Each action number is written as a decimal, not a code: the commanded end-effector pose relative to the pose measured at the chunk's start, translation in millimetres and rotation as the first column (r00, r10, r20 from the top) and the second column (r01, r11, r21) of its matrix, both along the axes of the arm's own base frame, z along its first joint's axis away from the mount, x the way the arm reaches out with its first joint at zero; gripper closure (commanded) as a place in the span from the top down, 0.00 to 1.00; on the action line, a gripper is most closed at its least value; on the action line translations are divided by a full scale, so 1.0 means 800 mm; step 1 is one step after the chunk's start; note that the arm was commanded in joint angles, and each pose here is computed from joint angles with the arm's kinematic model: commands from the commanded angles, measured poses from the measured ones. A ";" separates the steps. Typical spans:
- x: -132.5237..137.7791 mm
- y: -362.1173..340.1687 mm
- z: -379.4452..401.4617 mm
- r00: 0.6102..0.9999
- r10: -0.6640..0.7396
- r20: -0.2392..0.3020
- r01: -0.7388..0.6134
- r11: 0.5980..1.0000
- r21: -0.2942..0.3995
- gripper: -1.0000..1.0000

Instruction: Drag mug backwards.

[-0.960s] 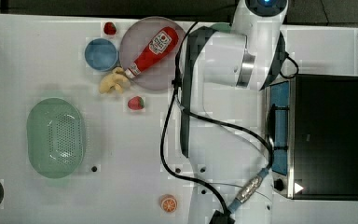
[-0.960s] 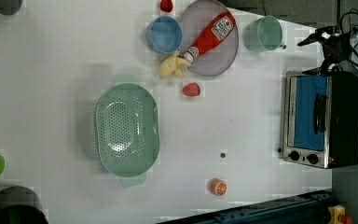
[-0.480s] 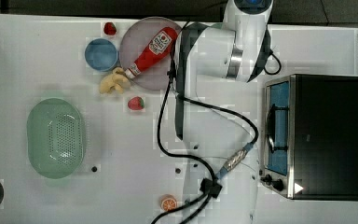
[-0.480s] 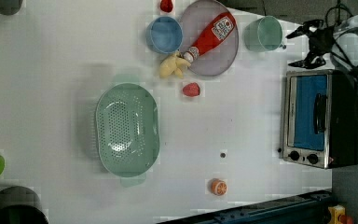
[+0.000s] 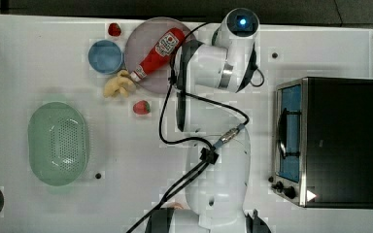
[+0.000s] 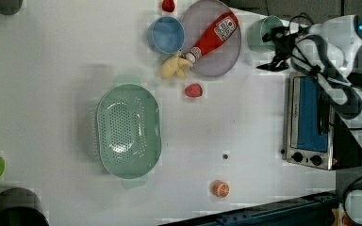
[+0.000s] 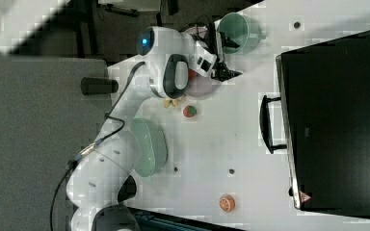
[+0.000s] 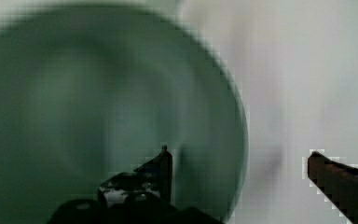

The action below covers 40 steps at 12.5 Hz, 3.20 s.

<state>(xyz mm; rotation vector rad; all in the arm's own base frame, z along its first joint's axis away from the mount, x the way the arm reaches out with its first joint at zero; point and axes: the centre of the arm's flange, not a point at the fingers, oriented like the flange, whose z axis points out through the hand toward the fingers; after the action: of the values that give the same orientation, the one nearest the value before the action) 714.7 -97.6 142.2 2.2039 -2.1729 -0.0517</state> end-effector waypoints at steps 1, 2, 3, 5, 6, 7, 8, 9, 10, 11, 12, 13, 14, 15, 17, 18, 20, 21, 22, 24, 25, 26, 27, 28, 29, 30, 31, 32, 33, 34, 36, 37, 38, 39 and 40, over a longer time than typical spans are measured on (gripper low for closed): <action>0.018 -0.021 0.049 0.996 -0.039 0.076 0.040 0.999 -0.022 0.71; 0.017 -0.020 0.048 0.997 -0.038 0.074 0.040 0.999 -0.020 0.58; 0.017 -0.016 0.046 0.997 -0.036 0.071 0.038 0.999 -0.015 0.47; 0.017 -0.015 0.051 0.996 -0.035 0.076 0.036 0.999 -0.015 0.24; 0.016 -0.015 0.051 0.997 -0.036 0.074 0.037 0.999 -0.015 0.18; 0.014 -0.015 0.053 0.996 -0.035 0.076 0.036 0.999 -0.014 0.18; 0.008 -0.016 0.054 0.997 -0.038 0.072 0.039 0.999 -0.013 0.17; 0.000 -0.017 0.055 0.997 -0.042 0.067 0.043 0.999 -0.011 0.17; -0.011 -0.018 0.055 0.997 -0.048 0.056 0.049 0.999 -0.009 0.17; -0.023 -0.020 0.056 0.997 -0.054 0.051 0.055 0.998 -0.007 0.17; -0.034 -0.022 0.059 0.997 -0.059 0.058 0.060 0.998 -0.008 0.17; -0.046 -0.024 0.060 0.996 -0.062 0.067 0.063 0.998 -0.009 0.17; -0.062 -0.025 0.059 0.996 -0.068 0.066 0.069 0.998 -0.008 0.17; -0.076 -0.024 0.060 0.995 -0.072 0.068 0.073 0.997 -0.006 0.17; -0.107 -0.025 0.057 0.995 -0.082 0.063 0.083 0.997 -0.005 0.17; -0.123 -0.024 0.057 0.995 -0.083 0.059 0.084 0.996 -0.003 0.17; -0.153 -0.024 0.059 0.994 -0.093 0.064 0.093 0.996 -0.001 0.17; -0.168 -0.023 0.061 0.993 -0.097 0.060 0.097 0.995 0.001 0.17; -0.184 -0.023 0.060 0.994 -0.103 0.045 0.102 0.995 0.005 0.17; -0.216 -0.024 0.059 0.994 -0.109 0.014 0.109 0.994 0.007 0.17; -0.229 -0.026 0.059 0.994 -0.109 0.001 0.109 0.994 0.004 0.17; -0.240 -0.028 0.059 0.994 -0.106 -0.010 0.106 0.994 0.000 0.17; -0.250 -0.030 0.059 0.995 -0.097 -0.021 0.097 0.995 -0.007 0.17; -0.259 -0.030 0.057 0.995 -0.089 -0.032 0.089 0.996 -0.011 0.17; -0.267 -0.030 0.056 0.995 -0.089 -0.041 0.089 0.996 -0.011 0.17; -0.276 -0.029 0.053 0.994 -0.091 -0.053 0.091 0.996 -0.009 0.17; -0.285 -0.028 0.051 0.994 -0.093 -0.063 0.093 0.996 -0.007 0.17; -0.294 -0.029 0.050 0.993 -0.098 -0.072 0.098 0.995 -0.005 0.17; -0.303 -0.029 0.049 0.992 -0.098 -0.082 0.098 0.995 -0.003 0.17; -0.312 -0.029 0.050 0.991 -0.099 -0.093 0.100 0.995 -0.002 0.17; -0.332 -0.027 0.052 0.987 -0.104 -0.121 0.106 0.994 0.009 0.17; -0.340 -0.025 0.056 0.985 -0.105 -0.139 0.109 0.994 0.016 0.17; -0.350 -0.022 0.058 0.980 -0.106 -0.170 0.112 0.993 0.026 0.17; -0.358 -0.023 0.061 0.973 -0.110 -0.202 0.119 0.992 0.034 0.17; -0.360 -0.024 0.064 0.969 -0.113 -0.220 0.125 0.991 0.038 0.17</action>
<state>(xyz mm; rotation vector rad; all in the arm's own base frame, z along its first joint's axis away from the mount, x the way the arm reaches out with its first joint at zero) 418.3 -104.5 179.7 2.0176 -2.1412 -0.3540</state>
